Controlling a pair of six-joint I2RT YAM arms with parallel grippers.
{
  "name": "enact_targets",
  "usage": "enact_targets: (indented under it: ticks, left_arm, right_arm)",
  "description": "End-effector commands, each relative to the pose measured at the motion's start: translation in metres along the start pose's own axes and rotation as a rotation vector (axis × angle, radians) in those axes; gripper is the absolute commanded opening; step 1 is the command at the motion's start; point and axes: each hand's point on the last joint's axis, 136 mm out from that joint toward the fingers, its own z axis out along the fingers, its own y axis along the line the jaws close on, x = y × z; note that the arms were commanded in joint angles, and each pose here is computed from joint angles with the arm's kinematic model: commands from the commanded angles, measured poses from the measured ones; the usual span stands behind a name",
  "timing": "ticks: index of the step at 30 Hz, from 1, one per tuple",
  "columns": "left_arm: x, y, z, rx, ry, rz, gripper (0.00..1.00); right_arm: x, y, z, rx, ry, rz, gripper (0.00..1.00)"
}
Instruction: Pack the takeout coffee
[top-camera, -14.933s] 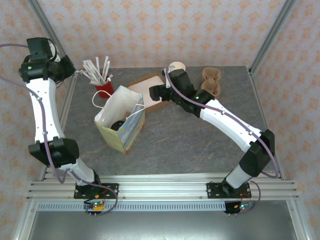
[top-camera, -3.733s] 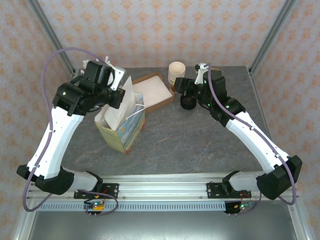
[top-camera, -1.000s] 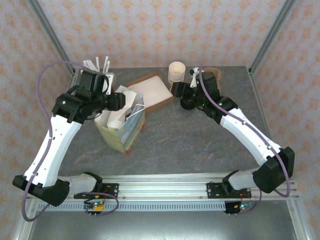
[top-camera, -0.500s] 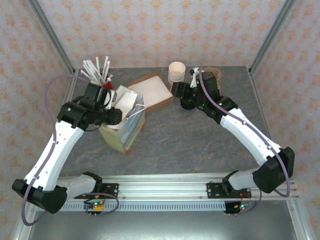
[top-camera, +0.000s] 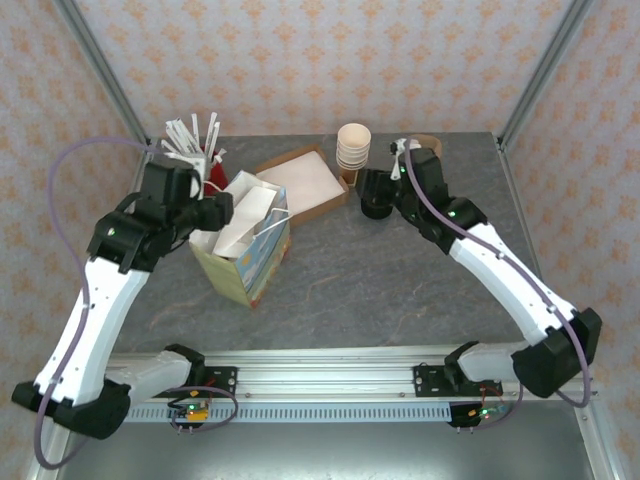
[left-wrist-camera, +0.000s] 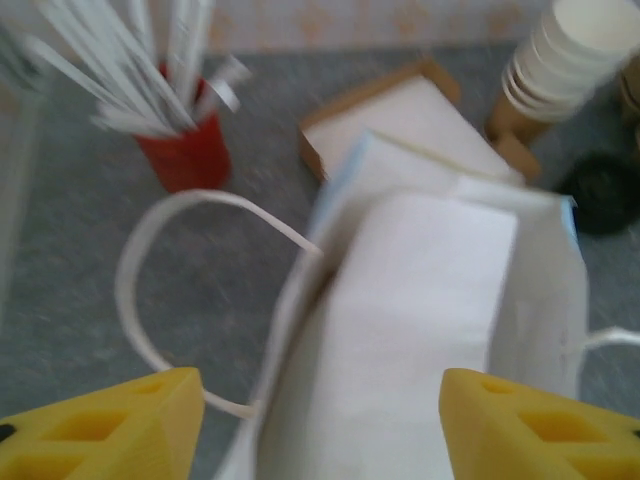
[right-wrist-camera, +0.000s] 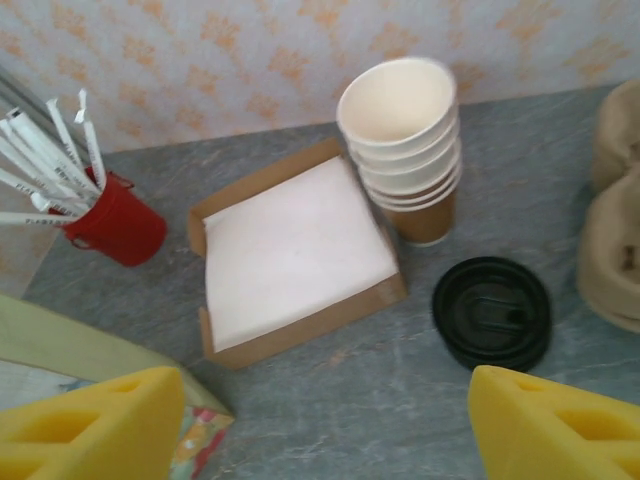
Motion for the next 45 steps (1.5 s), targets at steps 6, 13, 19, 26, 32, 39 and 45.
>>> enact_targets:
  ticks: [6,13,19,26,32,39,45]
  left_arm:
    - [-0.032,0.115,-0.056,-0.564,-0.446,-0.22,0.88]
    - [0.015,0.176,-0.039,-0.79,-0.47,-0.389,1.0]
    - [0.082,0.212,0.047,-0.793,-0.313,-0.544,1.0]
    - [0.13,0.193,0.146,-0.582,-0.231,-0.47,1.0]
    - [0.134,0.177,0.18,-0.457,-0.202,-0.387,1.0]
    - [0.128,0.141,0.2,-0.345,-0.239,-0.231,1.0]
    - [0.12,0.129,0.208,-0.302,-0.279,-0.19,1.0]
  right_arm:
    - [-0.013,-0.094,-0.067,0.475,-0.17,-0.092,0.88]
    - [0.0,-0.159,-0.084,0.76,-0.251,-0.056,0.99]
    - [0.043,-0.202,-0.051,0.82,-0.235,-0.019,0.99]
    - [0.091,-0.23,-0.006,0.798,-0.163,-0.078,0.99]
    - [0.113,-0.24,0.029,0.767,-0.146,-0.091,0.99]
    - [0.124,-0.239,0.055,0.673,-0.126,-0.1,0.99]
    - [0.122,-0.245,0.055,0.615,-0.135,-0.099,0.99]
